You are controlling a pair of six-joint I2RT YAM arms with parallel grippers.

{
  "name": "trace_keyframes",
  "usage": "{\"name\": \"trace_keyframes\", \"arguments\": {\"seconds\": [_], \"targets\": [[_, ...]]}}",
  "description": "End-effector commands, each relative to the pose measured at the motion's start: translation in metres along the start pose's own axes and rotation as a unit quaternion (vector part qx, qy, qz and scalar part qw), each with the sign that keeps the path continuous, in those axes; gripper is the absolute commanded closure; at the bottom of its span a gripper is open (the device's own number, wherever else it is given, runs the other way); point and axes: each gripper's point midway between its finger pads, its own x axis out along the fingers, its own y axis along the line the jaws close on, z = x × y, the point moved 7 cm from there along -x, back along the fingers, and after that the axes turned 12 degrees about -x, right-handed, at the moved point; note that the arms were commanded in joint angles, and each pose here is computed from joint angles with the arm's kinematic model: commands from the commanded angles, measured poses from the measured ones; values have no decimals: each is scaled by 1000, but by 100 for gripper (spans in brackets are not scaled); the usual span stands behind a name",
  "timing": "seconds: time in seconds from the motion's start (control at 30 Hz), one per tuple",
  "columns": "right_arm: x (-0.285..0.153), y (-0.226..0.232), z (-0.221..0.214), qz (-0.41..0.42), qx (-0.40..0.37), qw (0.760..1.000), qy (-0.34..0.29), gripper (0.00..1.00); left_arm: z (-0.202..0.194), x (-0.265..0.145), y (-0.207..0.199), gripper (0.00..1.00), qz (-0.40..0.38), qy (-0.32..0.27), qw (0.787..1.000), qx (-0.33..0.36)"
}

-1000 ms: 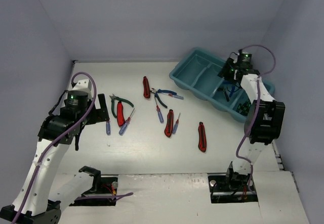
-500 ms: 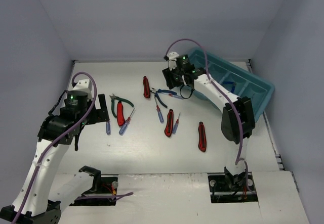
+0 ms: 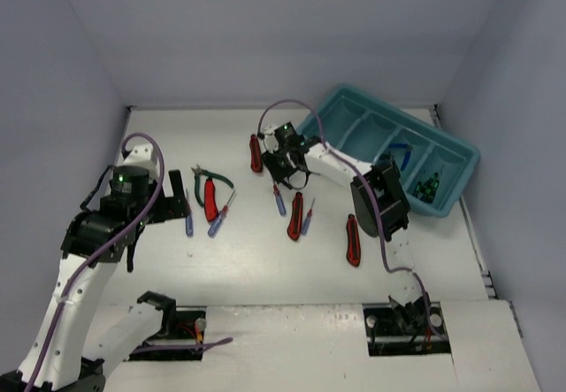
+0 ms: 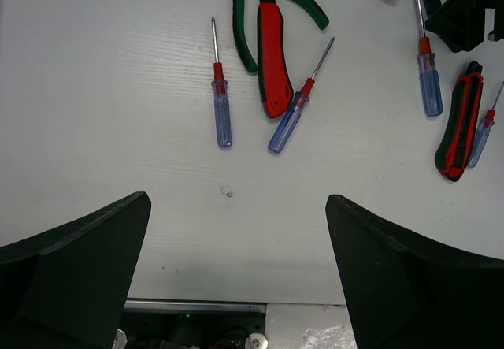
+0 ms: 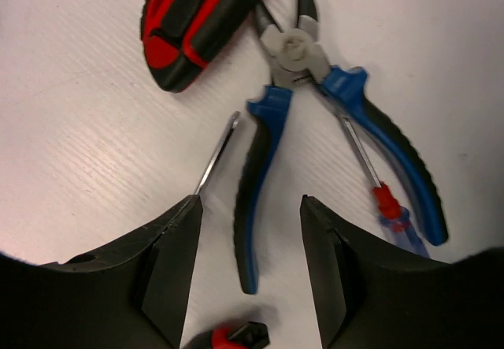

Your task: Sort the tools into containers

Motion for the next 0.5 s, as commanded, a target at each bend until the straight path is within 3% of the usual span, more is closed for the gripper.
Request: {"name": "trace_keyframes", "arguments": {"seconds": [0.0, 0.27, 0.47], "targets": [[2, 0, 19, -25, -14, 999, -20, 51, 2, -2, 0, 8, 2, -11, 1000, -10], [10, 2, 12, -36, -10, 999, -5, 74, -3, -4, 5, 8, 7, -9, 1000, -12], [-4, 3, 24, -28, -3, 999, -27, 61, -5, -6, 6, 8, 5, -9, 1000, -13]]}}
